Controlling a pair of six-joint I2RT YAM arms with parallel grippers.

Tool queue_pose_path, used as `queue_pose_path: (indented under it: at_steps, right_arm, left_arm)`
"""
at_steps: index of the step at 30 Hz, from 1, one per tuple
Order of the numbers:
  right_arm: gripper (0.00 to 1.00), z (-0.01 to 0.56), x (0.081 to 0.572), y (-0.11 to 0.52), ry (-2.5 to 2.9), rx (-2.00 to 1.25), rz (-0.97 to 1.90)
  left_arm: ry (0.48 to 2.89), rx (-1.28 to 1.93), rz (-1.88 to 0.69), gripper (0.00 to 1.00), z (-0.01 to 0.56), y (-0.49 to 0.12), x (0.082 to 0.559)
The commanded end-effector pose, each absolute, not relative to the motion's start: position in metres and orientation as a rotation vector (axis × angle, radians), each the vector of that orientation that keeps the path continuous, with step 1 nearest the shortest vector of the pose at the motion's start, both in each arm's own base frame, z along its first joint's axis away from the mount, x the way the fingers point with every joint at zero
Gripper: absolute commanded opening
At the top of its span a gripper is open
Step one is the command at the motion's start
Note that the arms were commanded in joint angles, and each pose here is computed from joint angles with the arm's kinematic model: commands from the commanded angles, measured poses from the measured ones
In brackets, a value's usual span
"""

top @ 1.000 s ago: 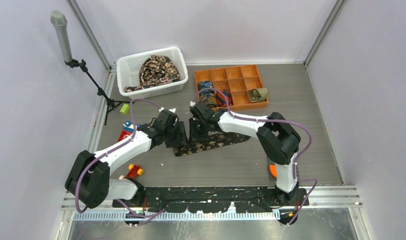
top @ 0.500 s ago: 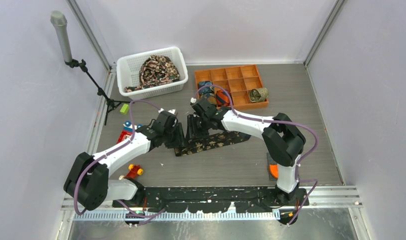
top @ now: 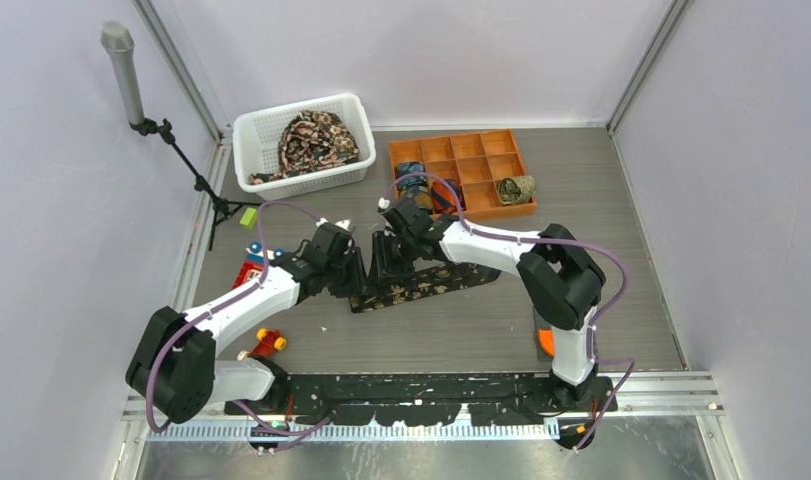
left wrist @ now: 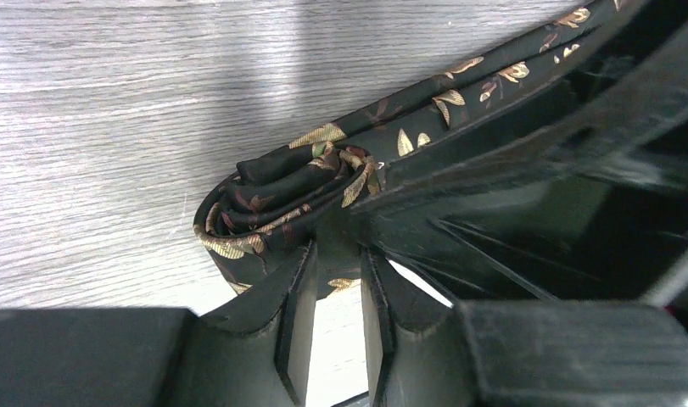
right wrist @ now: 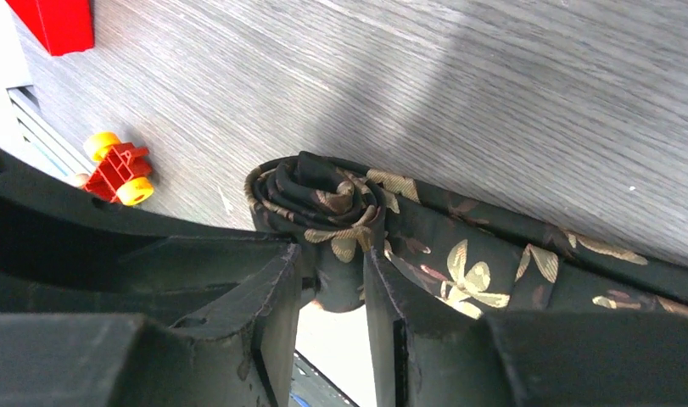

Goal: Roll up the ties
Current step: Roll the tie at the center of the board.

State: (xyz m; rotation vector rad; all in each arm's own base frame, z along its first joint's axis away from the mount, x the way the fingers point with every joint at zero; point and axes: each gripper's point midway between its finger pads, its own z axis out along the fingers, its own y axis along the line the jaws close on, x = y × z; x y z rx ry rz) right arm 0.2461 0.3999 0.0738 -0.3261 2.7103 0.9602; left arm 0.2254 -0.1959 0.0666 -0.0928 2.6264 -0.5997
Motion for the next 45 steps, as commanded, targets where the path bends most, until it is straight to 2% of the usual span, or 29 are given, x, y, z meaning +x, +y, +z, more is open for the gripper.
queue_pose_path:
  at_steps: [1,9,29,34,45]
  right_arm:
    - [0.37,0.065,0.242,0.407,2.729,-0.33,1.009]
    - [0.33,0.048,0.241,0.401,2.763,-0.319,0.952]
    - [0.29,0.03,0.234,0.392,2.794,-0.293,0.929]
    - [0.28,0.024,0.232,0.387,2.802,-0.288,0.907]
    - [0.28,0.02,0.229,0.383,2.804,-0.282,0.905]
  left_arm:
    - [2.552,-0.057,-0.66,0.27,0.082,-0.205,0.234]
    - [2.539,-0.051,-0.667,0.29,0.088,-0.206,0.234]
    - [2.439,-0.146,-0.473,0.7,0.096,-0.157,0.223]
    - [2.417,-0.199,-0.512,0.71,0.091,-0.155,0.216]
    - [2.35,-0.384,-0.683,0.65,0.078,-0.161,0.215]
